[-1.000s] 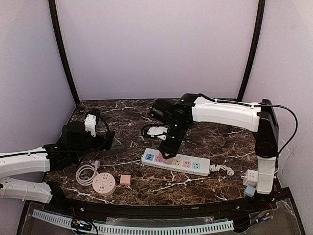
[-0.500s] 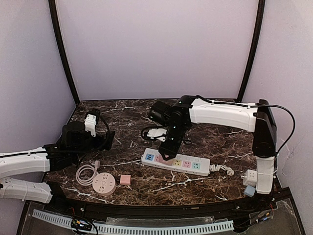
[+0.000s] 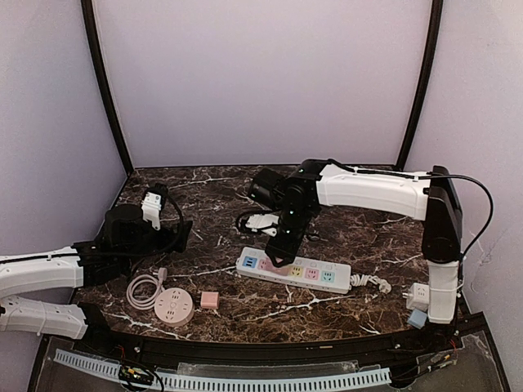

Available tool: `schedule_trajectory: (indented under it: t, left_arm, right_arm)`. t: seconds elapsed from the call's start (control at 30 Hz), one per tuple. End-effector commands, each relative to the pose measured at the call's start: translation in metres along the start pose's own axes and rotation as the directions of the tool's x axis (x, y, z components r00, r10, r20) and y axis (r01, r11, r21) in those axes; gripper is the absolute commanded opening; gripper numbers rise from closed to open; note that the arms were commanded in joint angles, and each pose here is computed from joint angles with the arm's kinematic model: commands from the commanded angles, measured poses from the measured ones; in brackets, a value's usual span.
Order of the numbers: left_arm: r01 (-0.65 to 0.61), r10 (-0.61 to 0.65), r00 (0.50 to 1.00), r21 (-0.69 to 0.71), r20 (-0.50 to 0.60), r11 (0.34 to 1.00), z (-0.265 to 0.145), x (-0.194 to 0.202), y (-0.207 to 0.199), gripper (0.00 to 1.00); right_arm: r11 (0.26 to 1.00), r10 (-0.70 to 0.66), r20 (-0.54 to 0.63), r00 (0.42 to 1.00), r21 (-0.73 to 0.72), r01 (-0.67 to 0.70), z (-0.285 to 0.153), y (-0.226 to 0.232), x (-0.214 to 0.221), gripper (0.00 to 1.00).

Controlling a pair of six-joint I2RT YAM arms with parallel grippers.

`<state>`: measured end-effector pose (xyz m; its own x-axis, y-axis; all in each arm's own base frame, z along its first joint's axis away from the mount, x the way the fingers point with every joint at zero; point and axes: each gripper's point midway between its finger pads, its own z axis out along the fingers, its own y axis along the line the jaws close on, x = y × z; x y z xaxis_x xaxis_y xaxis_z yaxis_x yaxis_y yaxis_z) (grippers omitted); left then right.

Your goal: Insert the plug

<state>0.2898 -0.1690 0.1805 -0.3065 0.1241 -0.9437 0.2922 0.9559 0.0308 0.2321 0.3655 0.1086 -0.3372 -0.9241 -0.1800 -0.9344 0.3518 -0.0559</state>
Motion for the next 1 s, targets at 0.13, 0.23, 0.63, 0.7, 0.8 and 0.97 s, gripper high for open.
schedule_trajectory:
  t: [0.13,0.23,0.63,0.7,0.8,0.97]
  left_arm:
    - [0.009,-0.009,1.000,-0.002,0.010,1.000,-0.002,0.001,0.003,0.99]
    - [0.009,-0.009,1.000,-0.002,0.010,1.000,-0.002,0.000,0.003,0.99]
    - [0.009,-0.009,1.000,0.000,0.007,1.000,-0.002,0.001,0.002,0.99]
    - [0.008,-0.008,1.000,-0.002,0.007,1.000,-0.002,0.001,0.002,0.99]
    - [0.006,-0.006,1.000,-0.001,0.006,1.000,-0.001,0.001,0.002,0.99]
    - [0.006,-0.006,1.000,-0.001,0.006,1.000,-0.002,0.002,0.002,0.99]
  right_arm:
    - [1.000,0.004,-0.004,1.000,-0.020,-0.004,-0.002,0.006,0.007,0.10]
    - [1.000,0.011,-0.018,1.000,-0.006,-0.012,-0.001,0.003,0.011,0.10]
    - [1.000,0.019,-0.004,1.000,0.003,-0.019,-0.007,0.003,0.011,0.10]
    - [1.000,0.017,0.012,1.000,-0.002,-0.017,-0.009,0.005,0.008,0.10]
    - [1.000,0.018,-0.011,1.000,0.009,-0.018,-0.002,0.003,0.011,0.10]
    - [1.000,0.003,-0.058,0.998,0.005,-0.003,0.017,0.003,0.013,0.10]
